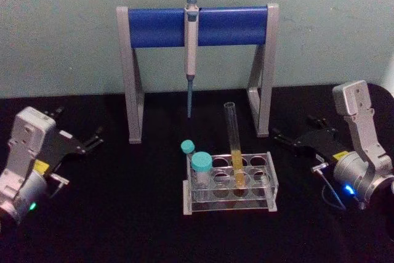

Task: Pick up the test tube from the test tube rack, shake it, then place it back into the test tube rack.

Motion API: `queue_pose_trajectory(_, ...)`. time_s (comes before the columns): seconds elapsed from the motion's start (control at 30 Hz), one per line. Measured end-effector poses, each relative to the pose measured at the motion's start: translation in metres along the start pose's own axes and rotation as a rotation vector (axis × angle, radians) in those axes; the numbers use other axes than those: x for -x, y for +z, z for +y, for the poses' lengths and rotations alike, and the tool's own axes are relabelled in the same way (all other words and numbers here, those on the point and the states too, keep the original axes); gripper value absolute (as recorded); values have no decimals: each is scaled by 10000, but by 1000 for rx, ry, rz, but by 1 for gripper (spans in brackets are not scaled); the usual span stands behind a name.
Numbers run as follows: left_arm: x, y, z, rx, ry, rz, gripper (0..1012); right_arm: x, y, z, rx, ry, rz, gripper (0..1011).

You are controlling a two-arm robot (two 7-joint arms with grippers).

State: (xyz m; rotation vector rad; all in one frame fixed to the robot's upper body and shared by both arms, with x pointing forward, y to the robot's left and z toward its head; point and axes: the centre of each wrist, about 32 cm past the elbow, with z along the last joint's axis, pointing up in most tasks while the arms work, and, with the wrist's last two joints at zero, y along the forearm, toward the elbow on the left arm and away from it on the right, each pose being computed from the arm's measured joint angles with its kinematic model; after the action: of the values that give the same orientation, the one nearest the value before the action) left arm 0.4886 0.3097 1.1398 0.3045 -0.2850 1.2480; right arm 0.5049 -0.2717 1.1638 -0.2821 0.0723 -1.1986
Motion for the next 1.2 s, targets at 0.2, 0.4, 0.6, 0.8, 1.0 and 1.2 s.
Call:
queue_pose_trajectory(0.2, 0, 0, 0, 0, 0, 0, 1001, 0, 0, 0, 0, 0, 0, 1000)
queue_pose_trajectory(0.4, 0, 0, 0, 0, 0, 0, 1001, 0, 0, 0, 0, 0, 0, 1000)
queue_pose_trajectory(0.6, 0, 0, 0, 0, 0, 0, 1001, 0, 0, 0, 0, 0, 0, 1000)
queue_pose_trajectory(0.8, 0, 0, 0, 0, 0, 0, 1001, 0, 0, 0, 0, 0, 0, 1000)
queue_pose_trajectory(1.0, 0, 0, 0, 0, 0, 0, 1002, 0, 0, 0, 0, 0, 0, 1000)
queue_pose_trajectory(1.2, 0, 0, 0, 0, 0, 0, 1001, 0, 0, 0, 0, 0, 0, 1000)
